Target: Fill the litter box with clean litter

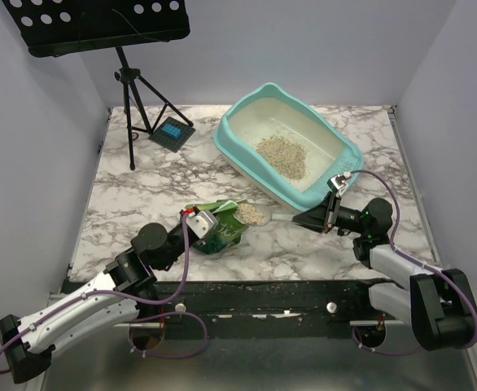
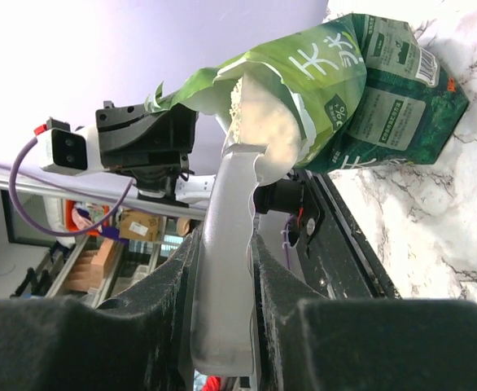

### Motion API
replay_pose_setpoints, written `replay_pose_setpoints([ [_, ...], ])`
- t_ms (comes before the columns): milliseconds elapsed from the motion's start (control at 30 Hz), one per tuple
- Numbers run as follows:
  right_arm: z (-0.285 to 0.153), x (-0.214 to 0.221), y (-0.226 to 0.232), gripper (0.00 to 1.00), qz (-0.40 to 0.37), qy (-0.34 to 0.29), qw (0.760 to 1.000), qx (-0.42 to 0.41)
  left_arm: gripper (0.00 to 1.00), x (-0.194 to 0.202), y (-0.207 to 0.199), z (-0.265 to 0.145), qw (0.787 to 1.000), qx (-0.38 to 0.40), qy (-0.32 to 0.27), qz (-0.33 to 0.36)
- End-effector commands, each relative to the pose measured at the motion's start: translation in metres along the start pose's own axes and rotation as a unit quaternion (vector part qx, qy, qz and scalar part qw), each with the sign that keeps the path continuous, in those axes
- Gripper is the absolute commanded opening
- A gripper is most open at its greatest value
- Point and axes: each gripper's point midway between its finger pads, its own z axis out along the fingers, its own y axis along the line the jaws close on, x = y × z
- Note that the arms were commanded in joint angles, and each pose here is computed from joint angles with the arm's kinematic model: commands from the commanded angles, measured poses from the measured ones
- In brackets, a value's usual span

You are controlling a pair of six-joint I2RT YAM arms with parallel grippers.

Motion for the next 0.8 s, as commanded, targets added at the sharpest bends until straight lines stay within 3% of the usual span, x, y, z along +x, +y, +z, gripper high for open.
replay_pose_setpoints([
  [0, -0.003, 0.002, -0.003, 0.01, 0.026, -0.018, 0.999, 0.008, 0.00, -0.018, -0.004, 0.000, 0.999, 0.014, -0.039, -0.010],
  [767, -0.008, -0.001, 0.011, 0.00, 0.027, -0.056, 0.997, 0.042, 0.00, -0.023, 0.009, 0.000, 0.999, -0.021, -0.037, -0.018],
])
